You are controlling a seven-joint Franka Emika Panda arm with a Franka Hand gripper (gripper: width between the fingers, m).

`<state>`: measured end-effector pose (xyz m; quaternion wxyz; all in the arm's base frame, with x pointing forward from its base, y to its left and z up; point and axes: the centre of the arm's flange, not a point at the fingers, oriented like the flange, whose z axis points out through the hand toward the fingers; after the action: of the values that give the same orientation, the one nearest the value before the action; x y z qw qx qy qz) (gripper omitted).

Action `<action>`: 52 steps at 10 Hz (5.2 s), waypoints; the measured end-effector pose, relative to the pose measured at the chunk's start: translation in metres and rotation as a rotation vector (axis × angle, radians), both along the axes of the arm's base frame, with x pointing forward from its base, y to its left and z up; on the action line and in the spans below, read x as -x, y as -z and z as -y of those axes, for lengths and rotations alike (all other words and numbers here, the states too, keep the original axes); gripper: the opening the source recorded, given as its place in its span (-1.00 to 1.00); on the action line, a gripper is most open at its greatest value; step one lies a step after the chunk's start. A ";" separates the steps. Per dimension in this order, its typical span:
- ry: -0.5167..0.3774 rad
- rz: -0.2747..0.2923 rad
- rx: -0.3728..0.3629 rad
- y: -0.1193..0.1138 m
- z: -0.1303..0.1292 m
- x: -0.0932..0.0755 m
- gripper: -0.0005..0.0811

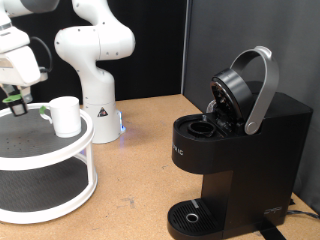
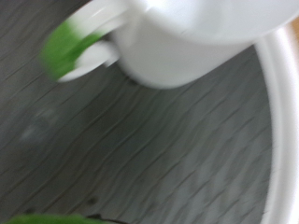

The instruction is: Make a cup of coffee with the keurig machine

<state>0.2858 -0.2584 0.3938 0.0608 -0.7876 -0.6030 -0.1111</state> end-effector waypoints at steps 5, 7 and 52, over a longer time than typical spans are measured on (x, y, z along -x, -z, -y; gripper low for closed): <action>0.071 0.067 -0.248 -0.047 -0.021 -0.035 0.19; 0.146 0.048 -0.269 -0.058 -0.032 -0.051 0.19; 0.439 -0.172 -0.511 -0.024 -0.277 -0.211 0.19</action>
<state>0.4970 0.0183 0.4181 0.2814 -0.8645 -0.3644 -0.2020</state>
